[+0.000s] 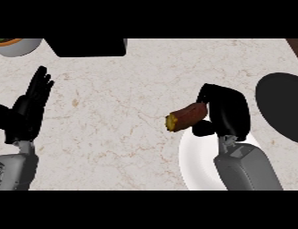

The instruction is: Pick the sweet potato from the plate and place it in the pan

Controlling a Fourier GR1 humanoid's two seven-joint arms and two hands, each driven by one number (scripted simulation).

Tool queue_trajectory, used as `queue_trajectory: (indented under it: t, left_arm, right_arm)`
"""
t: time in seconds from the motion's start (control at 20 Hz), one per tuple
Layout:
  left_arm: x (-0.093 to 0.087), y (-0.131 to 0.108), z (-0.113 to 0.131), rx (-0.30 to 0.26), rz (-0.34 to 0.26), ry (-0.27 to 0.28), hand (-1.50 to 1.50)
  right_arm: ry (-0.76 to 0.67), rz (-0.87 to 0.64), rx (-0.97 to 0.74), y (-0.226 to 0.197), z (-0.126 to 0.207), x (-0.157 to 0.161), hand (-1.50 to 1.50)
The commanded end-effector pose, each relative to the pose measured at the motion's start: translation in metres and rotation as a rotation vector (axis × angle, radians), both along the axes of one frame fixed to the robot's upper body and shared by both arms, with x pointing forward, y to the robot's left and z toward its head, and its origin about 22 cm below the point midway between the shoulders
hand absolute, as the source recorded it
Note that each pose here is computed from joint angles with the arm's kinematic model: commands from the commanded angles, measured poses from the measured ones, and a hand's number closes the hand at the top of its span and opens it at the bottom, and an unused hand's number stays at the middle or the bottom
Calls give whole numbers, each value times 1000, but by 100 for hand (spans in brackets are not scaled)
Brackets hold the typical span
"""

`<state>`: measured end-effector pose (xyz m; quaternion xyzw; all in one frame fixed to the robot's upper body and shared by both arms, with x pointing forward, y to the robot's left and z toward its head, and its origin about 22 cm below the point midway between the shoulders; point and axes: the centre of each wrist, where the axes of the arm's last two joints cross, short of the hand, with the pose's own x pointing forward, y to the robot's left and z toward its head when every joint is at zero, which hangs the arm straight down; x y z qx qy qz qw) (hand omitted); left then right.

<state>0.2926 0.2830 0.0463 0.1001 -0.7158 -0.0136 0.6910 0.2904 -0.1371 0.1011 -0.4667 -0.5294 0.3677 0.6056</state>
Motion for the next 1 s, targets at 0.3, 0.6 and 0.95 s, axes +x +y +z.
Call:
queue_trajectory:
  t: [0.3,0.6,0.95]
  left_arm:
    - [7,0,7,26,0,-31,0]
    - [9,-9,5,-12,-6,-8,0]
    - [-4,2,3,24,-27,-24,0]
  right_arm:
    - [-292,-277,185,-5,60,-20,150]
    - [-397,-386,320,-88,70,-1,150]
    - [-392,-497,201,-195,33,15,150]
